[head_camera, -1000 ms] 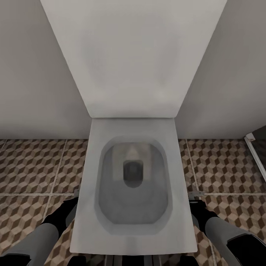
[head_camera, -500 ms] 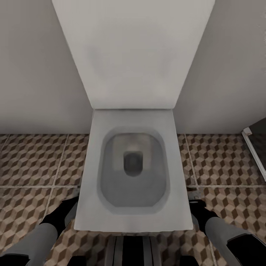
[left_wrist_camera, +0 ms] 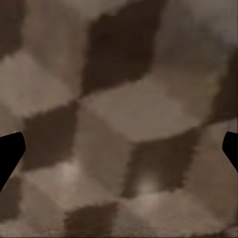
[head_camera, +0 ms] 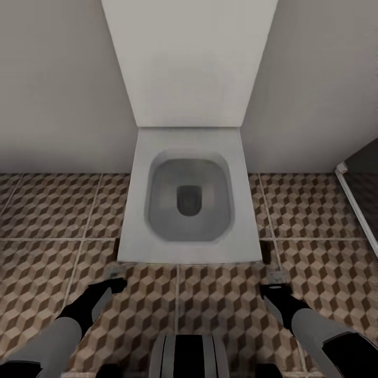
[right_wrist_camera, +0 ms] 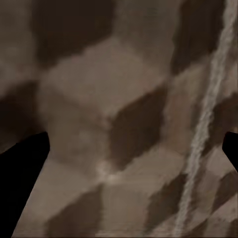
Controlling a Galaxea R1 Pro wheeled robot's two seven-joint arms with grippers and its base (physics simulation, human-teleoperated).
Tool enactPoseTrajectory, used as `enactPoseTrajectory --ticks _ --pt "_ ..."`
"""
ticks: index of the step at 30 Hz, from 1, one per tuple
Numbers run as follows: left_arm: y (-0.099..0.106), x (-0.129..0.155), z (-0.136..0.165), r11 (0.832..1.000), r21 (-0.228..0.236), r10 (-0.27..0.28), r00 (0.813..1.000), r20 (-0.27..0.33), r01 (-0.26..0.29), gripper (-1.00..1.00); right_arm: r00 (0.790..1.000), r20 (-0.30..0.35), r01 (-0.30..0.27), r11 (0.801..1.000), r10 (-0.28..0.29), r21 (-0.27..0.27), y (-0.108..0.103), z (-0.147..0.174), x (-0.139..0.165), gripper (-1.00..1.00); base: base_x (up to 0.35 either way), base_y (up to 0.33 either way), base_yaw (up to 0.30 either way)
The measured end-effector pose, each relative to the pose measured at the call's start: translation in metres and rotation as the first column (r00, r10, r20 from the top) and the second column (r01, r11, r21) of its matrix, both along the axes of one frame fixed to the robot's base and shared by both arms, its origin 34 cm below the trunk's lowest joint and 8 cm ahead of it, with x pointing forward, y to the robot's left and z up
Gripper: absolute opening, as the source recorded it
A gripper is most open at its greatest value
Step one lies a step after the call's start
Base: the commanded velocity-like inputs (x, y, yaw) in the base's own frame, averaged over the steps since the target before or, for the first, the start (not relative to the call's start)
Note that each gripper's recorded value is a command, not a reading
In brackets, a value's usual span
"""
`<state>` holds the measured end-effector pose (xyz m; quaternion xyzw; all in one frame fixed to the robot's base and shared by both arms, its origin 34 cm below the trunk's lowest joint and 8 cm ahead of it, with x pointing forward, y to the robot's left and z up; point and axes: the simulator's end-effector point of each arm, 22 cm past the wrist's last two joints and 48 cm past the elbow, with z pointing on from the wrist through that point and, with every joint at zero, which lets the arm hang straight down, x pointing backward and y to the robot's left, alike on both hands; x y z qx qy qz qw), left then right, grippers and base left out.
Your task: Take the four mousetraps from the cabinet in the bathroom and place them on the bathroom floor. Make sure all four end up on the same floor surface, and ensure that at least two of them are either under or directly next to the same bathroom sink.
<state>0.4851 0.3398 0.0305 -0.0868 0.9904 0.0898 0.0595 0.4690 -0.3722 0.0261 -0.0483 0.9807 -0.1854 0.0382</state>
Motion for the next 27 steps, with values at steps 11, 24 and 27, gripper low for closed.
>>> enactPoseTrajectory --ticks 11,24,27 --pt "-0.0001 0.0000 0.0000 1.000 0.000 0.000 1.000 0.000 0.000 1.00 1.000 0.000 0.000 1.000 0.000 0.001 0.0004 -0.0001 0.0000 1.00 -0.346 0.000 0.000" --pt "-0.0001 -0.0003 -0.0001 1.000 0.000 0.000 1.000 -0.001 0.000 1.00 1.000 -0.001 0.000 1.000 0.000 0.002 0.0012 -0.0002 -0.0001 1.00 -0.346 0.000 0.000" --pt "-0.0001 -0.0004 -0.0001 1.000 0.000 0.001 1.000 -0.001 -0.001 1.00 1.000 -0.001 0.000 1.000 0.000 0.003 0.0013 -0.0003 -0.0001 1.00 -0.346 0.000 0.000"
